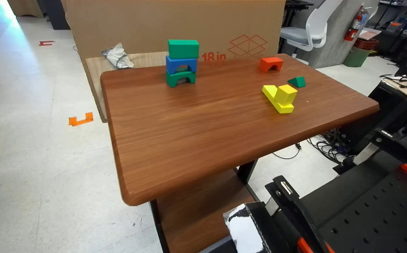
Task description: Remove the square yellow block from on top of the other yellow block and put it on the table
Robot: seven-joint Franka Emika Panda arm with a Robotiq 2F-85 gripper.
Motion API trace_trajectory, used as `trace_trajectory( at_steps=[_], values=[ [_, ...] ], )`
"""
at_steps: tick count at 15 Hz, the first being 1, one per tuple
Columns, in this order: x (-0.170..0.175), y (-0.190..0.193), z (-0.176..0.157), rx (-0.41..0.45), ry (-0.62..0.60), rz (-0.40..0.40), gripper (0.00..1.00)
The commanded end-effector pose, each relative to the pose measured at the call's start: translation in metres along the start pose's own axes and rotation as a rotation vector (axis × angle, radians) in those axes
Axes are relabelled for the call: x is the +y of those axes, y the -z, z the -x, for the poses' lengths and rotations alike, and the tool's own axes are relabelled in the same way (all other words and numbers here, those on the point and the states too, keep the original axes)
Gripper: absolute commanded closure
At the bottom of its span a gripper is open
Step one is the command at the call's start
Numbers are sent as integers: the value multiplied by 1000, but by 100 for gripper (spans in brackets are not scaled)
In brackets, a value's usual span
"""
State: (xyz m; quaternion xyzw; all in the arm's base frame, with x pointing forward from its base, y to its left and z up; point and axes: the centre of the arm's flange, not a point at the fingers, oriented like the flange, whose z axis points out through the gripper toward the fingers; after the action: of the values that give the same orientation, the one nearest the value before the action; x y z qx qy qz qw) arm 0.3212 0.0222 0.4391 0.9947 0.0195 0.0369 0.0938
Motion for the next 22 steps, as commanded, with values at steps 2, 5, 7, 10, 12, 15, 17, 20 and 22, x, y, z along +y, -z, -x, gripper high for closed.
trace_trajectory(
  at_steps=[2,5,7,10,12,15,17,20,22],
  values=[
    [10,-21,-29,34,15,-54,0],
    [15,-43,-51,39,18,-90,0],
    [16,-60,-66,30,18,-110,0],
    [16,-87,-89,-8,14,-137,0],
    [15,-104,-104,-35,5,-149,0],
    [11,-130,-125,-79,-12,-171,0],
    [7,-147,-139,-108,-18,-176,0],
    [0,-173,-158,-157,-21,-183,0],
    [-4,-189,-167,-175,-17,-185,0]
  ],
)
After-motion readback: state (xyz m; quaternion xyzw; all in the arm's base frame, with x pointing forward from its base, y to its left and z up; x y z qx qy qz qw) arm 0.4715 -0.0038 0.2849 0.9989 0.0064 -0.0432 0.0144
